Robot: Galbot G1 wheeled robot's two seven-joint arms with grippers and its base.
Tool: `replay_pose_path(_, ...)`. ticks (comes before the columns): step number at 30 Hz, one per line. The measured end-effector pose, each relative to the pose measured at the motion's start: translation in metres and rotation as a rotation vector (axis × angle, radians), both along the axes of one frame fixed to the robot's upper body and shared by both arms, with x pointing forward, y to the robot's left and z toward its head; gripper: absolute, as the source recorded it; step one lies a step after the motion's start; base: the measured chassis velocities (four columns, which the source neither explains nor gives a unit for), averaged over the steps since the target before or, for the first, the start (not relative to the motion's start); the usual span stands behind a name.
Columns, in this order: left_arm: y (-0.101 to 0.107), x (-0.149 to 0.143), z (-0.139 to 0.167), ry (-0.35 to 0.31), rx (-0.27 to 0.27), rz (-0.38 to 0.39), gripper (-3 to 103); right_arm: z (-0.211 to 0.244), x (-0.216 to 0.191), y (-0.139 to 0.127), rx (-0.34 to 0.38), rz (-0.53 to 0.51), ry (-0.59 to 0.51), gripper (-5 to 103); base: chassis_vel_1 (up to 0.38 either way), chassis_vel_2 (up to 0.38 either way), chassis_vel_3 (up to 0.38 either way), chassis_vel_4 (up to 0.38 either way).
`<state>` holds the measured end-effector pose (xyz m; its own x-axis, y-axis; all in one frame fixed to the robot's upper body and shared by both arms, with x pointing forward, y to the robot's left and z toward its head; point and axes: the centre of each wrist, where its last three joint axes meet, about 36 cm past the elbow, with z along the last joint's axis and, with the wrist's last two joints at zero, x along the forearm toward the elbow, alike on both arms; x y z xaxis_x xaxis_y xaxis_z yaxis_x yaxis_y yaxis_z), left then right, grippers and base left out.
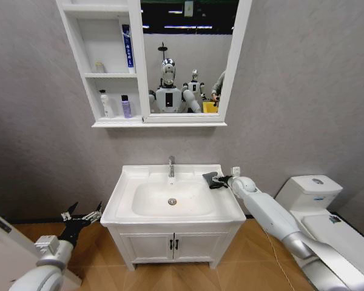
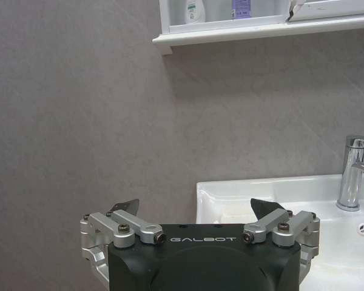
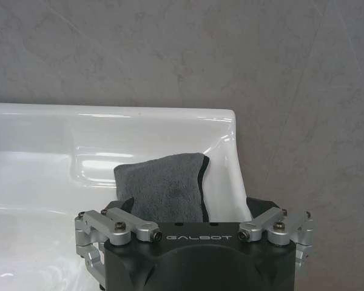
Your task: Move facial cleanser and shampoo from washbasin to cabinet, then wipe washbasin with towel.
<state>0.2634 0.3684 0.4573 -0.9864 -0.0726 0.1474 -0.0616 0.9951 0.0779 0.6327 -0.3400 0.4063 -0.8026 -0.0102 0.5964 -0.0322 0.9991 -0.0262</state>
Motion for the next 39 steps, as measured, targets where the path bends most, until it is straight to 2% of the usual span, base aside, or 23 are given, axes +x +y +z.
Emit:
replay_pose_path(3, 0.0, 0.0, 0.0, 0.0, 0.0, 0.0, 100, -0.006, 0.006, 0.003, 0.002, 0.004, 0.004, 100, 0.0, 0.0, 0.0, 0.0)
replay_pose_path(4, 0.0, 0.0, 0.0, 0.0, 0.0, 0.0, 100, -0.009, 0.008, 0.005, -0.001, 0.011, 0.002, 103, 0.0, 0.0, 0.0, 0.0)
replay_pose_path(9, 0.0, 0.0, 0.0, 0.0, 0.0, 0.0, 100, -0.014, 0.012, 0.015, -0.02, 0.042, -0.018, 96, 0.0, 0.0, 0.0, 0.0)
replay_pose_path(10, 0.0, 0.0, 0.0, 0.0, 0.0, 0.0, 100, -0.015, 0.014, 0.019, -0.026, 0.049, -0.022, 91, 0.0, 0.0, 0.0, 0.0)
replay_pose_path(11, 0.0, 0.0, 0.0, 0.0, 0.0, 0.0, 100, -0.015, 0.014, 0.019, -0.026, 0.049, -0.022, 91, 0.0, 0.0, 0.0, 0.0)
replay_pose_path(15, 0.0, 0.0, 0.0, 0.0, 0.0, 0.0, 100, -0.018, 0.016, 0.024, -0.043, 0.054, -0.021, 70, 0.0, 0.0, 0.0, 0.0)
replay_pose_path(16, 0.0, 0.0, 0.0, 0.0, 0.0, 0.0, 100, -0.018, 0.016, 0.024, -0.043, 0.054, -0.021, 70, 0.0, 0.0, 0.0, 0.0)
replay_pose_path(19, 0.0, 0.0, 0.0, 0.0, 0.0, 0.0, 100, -0.022, 0.012, 0.022, -0.062, 0.05, -0.016, 54, 0.0, 0.0, 0.0, 0.0)
replay_pose_path(21, 0.0, 0.0, 0.0, 0.0, 0.0, 0.0, 100, -0.023, 0.01, 0.02, -0.07, 0.049, -0.015, 54, 0.0, 0.0, 0.0, 0.0)
replay_pose_path(22, 0.0, 0.0, 0.0, 0.0, 0.0, 0.0, 100, -0.024, 0.01, 0.019, -0.074, 0.049, -0.013, 45, 0.0, 0.0, 0.0, 0.0)
replay_pose_path(24, 0.0, 0.0, 0.0, 0.0, 0.0, 0.0, 100, -0.026, 0.009, 0.019, -0.078, 0.048, -0.011, 47, 0.0, 0.0, 0.0, 0.0)
replay_pose_path(27, 0.0, 0.0, 0.0, 0.0, 0.0, 0.0, 100, -0.03, 0.008, 0.018, -0.084, 0.045, -0.008, 63, 0.0, 0.0, 0.0, 0.0)
replay_pose_path(28, 0.0, 0.0, 0.0, 0.0, 0.0, 0.0, 100, -0.03, 0.008, 0.018, -0.084, 0.045, -0.008, 63, 0.0, 0.0, 0.0, 0.0)
replay_pose_path(30, 0.0, 0.0, 0.0, 0.0, 0.0, 0.0, 100, -0.03, 0.009, 0.019, -0.089, 0.044, -0.019, 74, 0.0, 0.0, 0.0, 0.0)
replay_pose_path(31, 0.0, 0.0, 0.0, 0.0, 0.0, 0.0, 100, -0.03, 0.009, 0.019, -0.089, 0.044, -0.019, 74, 0.0, 0.0, 0.0, 0.0)
replay_pose_path(33, 0.0, 0.0, 0.0, 0.0, 0.0, 0.0, 100, -0.028, 0.01, 0.016, -0.091, 0.043, -0.022, 85, 0.0, 0.0, 0.0, 0.0)
replay_pose_path(34, 0.0, 0.0, 0.0, 0.0, 0.0, 0.0, 100, -0.028, 0.01, 0.016, -0.091, 0.043, -0.022, 85, 0.0, 0.0, 0.0, 0.0)
replay_pose_path(36, 0.0, 0.0, 0.0, 0.0, 0.0, 0.0, 100, -0.029, 0.011, 0.014, -0.092, 0.043, -0.02, 96, 0.0, 0.0, 0.0, 0.0)
replay_pose_path(39, 0.0, 0.0, 0.0, 0.0, 0.0, 0.0, 100, -0.03, 0.011, 0.015, -0.093, 0.046, -0.021, 99, 0.0, 0.0, 0.0, 0.0)
